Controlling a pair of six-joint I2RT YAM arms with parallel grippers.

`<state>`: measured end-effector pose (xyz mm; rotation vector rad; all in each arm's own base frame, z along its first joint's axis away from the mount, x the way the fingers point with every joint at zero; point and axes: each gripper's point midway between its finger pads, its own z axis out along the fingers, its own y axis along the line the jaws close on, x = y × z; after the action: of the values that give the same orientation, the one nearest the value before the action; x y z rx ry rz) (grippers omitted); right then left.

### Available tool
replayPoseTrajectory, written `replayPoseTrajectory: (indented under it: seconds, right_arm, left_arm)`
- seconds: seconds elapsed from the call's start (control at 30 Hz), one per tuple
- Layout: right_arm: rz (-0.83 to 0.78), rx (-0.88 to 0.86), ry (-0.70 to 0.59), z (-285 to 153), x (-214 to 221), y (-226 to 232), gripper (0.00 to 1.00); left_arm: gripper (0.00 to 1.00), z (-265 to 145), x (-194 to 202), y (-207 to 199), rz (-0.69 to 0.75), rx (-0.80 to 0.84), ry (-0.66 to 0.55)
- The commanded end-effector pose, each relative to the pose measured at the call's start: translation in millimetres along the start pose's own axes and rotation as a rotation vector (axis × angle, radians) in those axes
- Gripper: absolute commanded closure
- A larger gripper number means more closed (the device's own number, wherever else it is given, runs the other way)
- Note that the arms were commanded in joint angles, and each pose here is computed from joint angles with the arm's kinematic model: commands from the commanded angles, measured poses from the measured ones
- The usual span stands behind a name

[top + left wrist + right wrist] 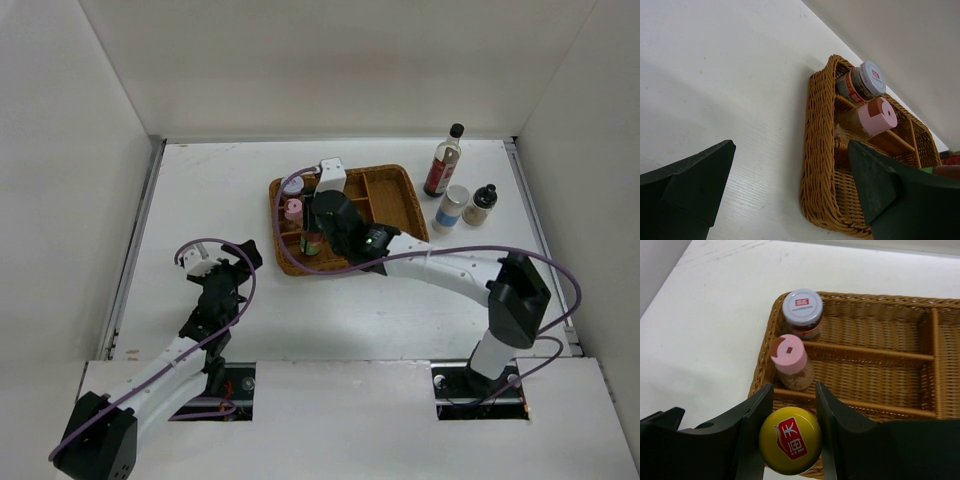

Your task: Organize the condiment bottles

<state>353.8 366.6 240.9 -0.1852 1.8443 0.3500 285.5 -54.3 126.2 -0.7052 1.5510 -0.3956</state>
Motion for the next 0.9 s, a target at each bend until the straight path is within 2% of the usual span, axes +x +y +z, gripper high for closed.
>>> replayPoseTrajectory:
  seconds: [0.0, 0.2, 0.33, 0.6, 0.87]
  right_arm:
    - [0.147, -0.102, -0.188, -5, -72, 39, 0.71]
    - [0.103, -0.116, -0.132, 14, -30, 62, 0.70]
    - [0.075, -0.112, -0.101, 18, -9, 68, 0.65]
    - [0.066, -0.113, -0.095, 10, -3, 67, 0.30]
    - [0.111, -0.143, -0.156, -27, -46, 47, 0.09]
  left_arm:
    - [0.00, 0, -6, -6, -0.044, 0.033, -0.024]
    - [0.00, 0, -5, -6, -0.044, 0.035, -0.021]
    - [0.00, 0, -5, -6, -0.044, 0.034, -0.020]
    - [0.00, 0, -5, -7, -0.046, 0.038, -0.018]
    - [0.00, 0, -6, -6, -0.047, 0.035, -0.022]
